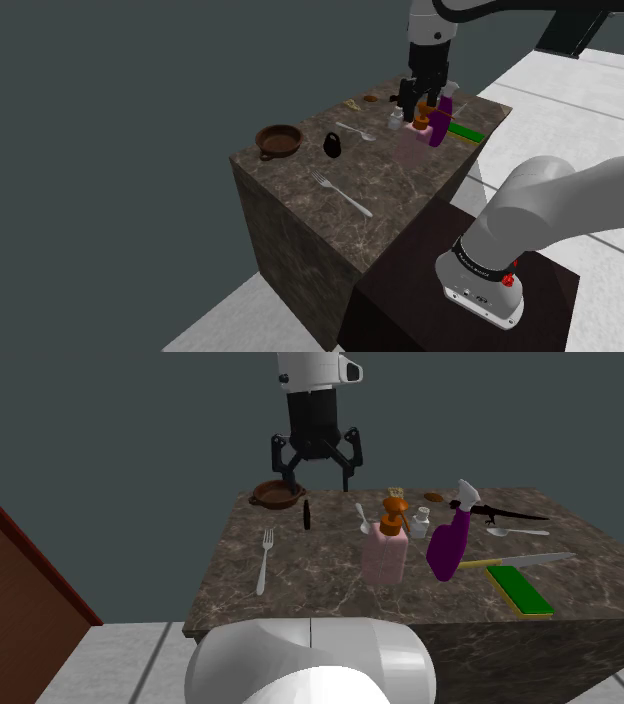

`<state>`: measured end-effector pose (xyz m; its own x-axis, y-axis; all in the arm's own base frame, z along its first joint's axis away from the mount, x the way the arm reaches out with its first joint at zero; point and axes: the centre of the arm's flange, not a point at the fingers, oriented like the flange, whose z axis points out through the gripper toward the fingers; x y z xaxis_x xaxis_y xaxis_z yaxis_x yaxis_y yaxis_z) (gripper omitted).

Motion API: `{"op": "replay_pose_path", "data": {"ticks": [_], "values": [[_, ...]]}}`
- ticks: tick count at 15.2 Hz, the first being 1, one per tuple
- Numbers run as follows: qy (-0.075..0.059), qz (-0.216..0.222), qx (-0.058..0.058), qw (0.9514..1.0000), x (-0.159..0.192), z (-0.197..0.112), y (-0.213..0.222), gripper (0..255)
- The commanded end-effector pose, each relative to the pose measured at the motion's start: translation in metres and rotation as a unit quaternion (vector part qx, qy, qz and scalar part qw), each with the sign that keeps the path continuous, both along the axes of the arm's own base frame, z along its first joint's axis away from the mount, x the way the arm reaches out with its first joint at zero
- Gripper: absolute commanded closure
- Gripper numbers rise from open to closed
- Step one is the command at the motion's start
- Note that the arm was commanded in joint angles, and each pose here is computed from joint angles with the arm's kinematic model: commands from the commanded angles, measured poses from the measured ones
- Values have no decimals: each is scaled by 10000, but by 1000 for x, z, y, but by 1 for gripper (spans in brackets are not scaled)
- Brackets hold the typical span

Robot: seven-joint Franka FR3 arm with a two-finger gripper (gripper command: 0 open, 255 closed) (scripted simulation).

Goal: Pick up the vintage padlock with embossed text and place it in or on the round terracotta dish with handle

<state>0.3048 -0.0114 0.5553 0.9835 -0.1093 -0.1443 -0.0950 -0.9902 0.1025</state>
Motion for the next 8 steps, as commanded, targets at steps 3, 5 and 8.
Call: {"op": "replay_pose_path", "data": {"ticks": [3, 5, 8], "values": [[-347, 86, 39, 9994, 4, -20, -1, 0], [-694, 172, 78, 9974, 9, -41, -3, 0], [-1212, 300, 137, 9921, 20, -70, -4, 0]]}}
